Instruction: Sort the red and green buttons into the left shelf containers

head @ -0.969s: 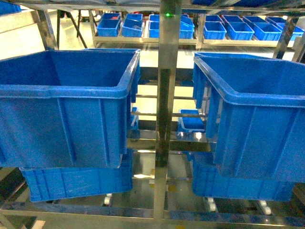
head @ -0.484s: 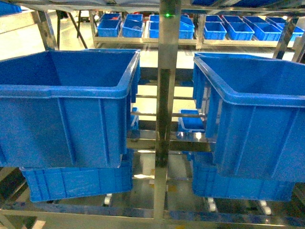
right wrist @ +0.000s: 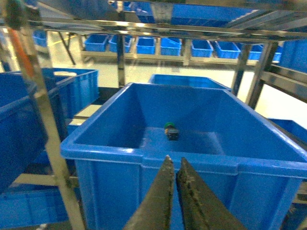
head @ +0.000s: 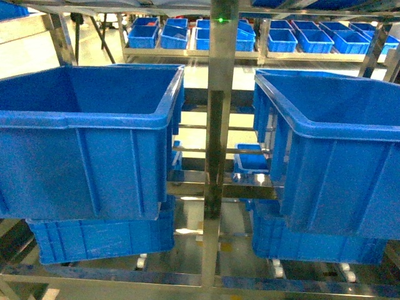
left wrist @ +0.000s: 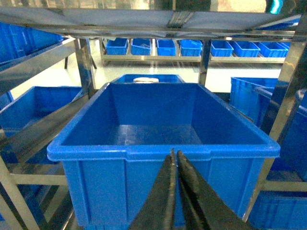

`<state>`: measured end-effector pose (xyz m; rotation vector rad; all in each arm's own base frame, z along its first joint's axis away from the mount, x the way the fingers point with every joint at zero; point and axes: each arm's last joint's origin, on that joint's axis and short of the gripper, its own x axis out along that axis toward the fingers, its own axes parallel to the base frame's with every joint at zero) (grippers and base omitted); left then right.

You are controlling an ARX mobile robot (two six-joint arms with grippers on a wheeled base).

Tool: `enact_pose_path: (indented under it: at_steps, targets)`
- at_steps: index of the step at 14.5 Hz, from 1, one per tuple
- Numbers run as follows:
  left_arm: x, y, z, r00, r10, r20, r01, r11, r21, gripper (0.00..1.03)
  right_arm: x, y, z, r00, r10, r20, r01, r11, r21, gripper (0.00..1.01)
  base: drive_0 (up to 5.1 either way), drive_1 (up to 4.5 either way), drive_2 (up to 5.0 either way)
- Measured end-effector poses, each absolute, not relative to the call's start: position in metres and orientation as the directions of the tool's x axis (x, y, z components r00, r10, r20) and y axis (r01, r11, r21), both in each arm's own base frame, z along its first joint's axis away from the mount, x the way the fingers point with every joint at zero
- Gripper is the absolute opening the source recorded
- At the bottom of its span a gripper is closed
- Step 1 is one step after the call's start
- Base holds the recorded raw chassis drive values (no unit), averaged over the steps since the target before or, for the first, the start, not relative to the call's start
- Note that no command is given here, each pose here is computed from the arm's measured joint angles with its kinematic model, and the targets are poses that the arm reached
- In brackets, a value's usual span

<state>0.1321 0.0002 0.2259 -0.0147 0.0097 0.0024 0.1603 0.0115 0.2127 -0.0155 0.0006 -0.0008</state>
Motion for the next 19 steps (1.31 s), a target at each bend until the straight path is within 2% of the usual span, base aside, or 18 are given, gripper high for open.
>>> enact_pose_path:
  at_steps: [1,2,6,12,13,14,16,19]
  targets:
    - [0.129,0.000,0.218,1.000,0.002,-0.011,-0.002,1.000,-0.015,0.02,0.155,0.005,0.207,1.000,0.016,0.000,-0.016,1.000,-0.017,0.02,0.0,0.00,0.0]
    - [0.127,0.000,0.213,1.000,0.001,-0.008,-0.001,1.000,-0.014,0.02,0.151,-0.001,0.202,1.000,-0.014,-0.002,0.014,1.000,-0.014,0.02,0.0,0.00,0.0]
    - [0.118,0.000,0.191,1.000,0.002,-0.007,-0.002,1.000,-0.014,0.02,0.134,0.000,0.185,1.000,0.000,-0.004,0.000,1.000,-0.014,0.02,0.0,0.00,0.0]
    - [0.108,0.000,0.176,1.000,0.001,-0.001,-0.001,1.000,-0.014,0.02,0.118,0.000,0.169,1.000,0.000,0.006,0.000,1.000,-0.014,0.02,0.0,0.00,0.0]
    - [0.101,0.000,0.166,0.999,-0.002,-0.034,0.002,1.000,-0.014,0.02,0.115,0.000,0.170,1.000,0.000,0.015,0.000,1.000,-0.014,0.02,0.0,0.00,0.0]
    - [0.097,0.000,0.169,1.000,0.001,0.020,-0.001,1.000,-0.011,0.02,0.113,0.000,0.170,1.000,-0.003,0.009,0.003,1.000,-0.014,0.02,0.0,0.00,0.0]
    - [0.097,0.000,0.166,1.000,0.001,-0.015,-0.001,1.000,-0.011,0.02,0.111,0.000,0.170,1.000,0.000,0.014,0.000,1.000,-0.014,0.02,0.0,0.00,0.0]
    - [0.097,0.000,0.167,1.000,0.000,0.001,0.000,1.000,-0.011,0.02,0.108,0.000,0.169,1.000,0.000,0.008,0.000,1.000,-0.014,0.02,0.0,0.00,0.0]
